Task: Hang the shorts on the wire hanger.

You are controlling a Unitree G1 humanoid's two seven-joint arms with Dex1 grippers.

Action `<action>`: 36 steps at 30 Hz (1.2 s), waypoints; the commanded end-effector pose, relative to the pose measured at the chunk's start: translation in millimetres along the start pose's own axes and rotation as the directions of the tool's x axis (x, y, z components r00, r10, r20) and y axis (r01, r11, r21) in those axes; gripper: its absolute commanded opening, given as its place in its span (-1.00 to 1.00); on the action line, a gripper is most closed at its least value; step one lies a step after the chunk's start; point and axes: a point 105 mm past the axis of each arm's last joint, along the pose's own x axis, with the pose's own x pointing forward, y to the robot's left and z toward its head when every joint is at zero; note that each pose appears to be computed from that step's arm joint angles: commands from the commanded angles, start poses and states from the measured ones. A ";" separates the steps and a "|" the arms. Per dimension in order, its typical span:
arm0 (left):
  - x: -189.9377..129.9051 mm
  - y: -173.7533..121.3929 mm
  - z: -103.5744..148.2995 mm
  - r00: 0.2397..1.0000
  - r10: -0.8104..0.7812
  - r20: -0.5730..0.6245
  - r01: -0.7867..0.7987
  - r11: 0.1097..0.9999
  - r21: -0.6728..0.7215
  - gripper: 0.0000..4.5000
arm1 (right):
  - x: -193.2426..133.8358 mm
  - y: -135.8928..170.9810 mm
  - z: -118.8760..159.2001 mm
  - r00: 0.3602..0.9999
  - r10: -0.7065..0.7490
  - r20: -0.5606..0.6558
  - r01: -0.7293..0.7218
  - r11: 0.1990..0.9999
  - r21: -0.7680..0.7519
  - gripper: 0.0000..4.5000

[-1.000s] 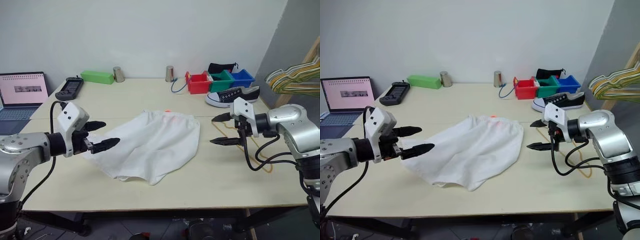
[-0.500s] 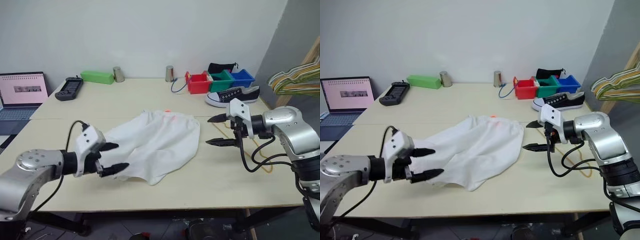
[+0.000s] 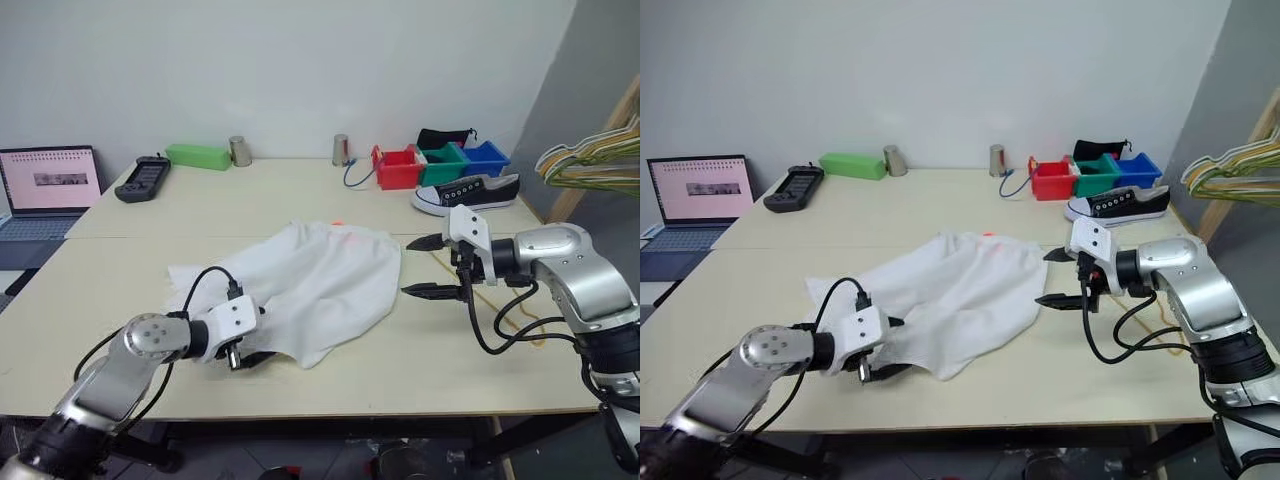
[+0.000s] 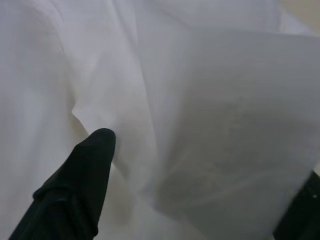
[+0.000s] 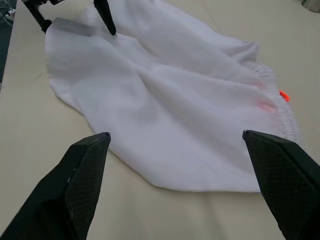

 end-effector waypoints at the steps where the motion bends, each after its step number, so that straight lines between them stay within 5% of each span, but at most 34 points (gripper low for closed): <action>1: -1.8 8.9 8.8 0.999 0.012 0.031 -0.014 0.999 0.050 0.41 | -7.2 -4.3 10.1 0.999 -0.042 0.029 0.043 0.999 -0.026 1.00; 15: -31.4 11.2 -9.1 1.000 -0.014 -0.017 0.015 0.999 0.036 -1.00 | -6.5 -15.0 5.8 0.996 -0.083 0.029 0.083 0.996 -0.016 1.00; 20: -38.1 5.0 -15.3 0.997 -0.059 -0.056 0.059 0.998 -0.003 -1.00 | -3.5 -17.3 6.0 0.996 -0.083 0.034 0.084 0.996 -0.022 1.00; 24: -57.3 0.0 -58.8 0.953 -0.128 -0.275 0.145 0.989 0.043 -1.00 | -2.1 -17.7 6.4 0.997 -0.076 0.032 0.077 0.997 -0.030 1.00; 27: -73.3 54.7 -102.5 0.854 0.137 -0.502 0.058 0.934 0.352 -1.00 | 1.2 -17.8 2.8 0.998 -0.063 0.015 0.064 0.997 -0.043 1.00; 32: -72.3 143.3 -86.7 0.771 0.509 -0.382 -0.258 0.798 0.544 -1.00 | 10.8 -17.5 -2.0 0.999 -0.041 -0.022 0.039 0.995 -0.094 1.00; 36: -56.6 163.8 -66.2 0.773 0.565 -0.290 -0.335 0.750 0.570 -1.00 | 22.9 -24.7 -4.2 0.997 -0.064 -0.048 0.054 0.983 -0.176 1.00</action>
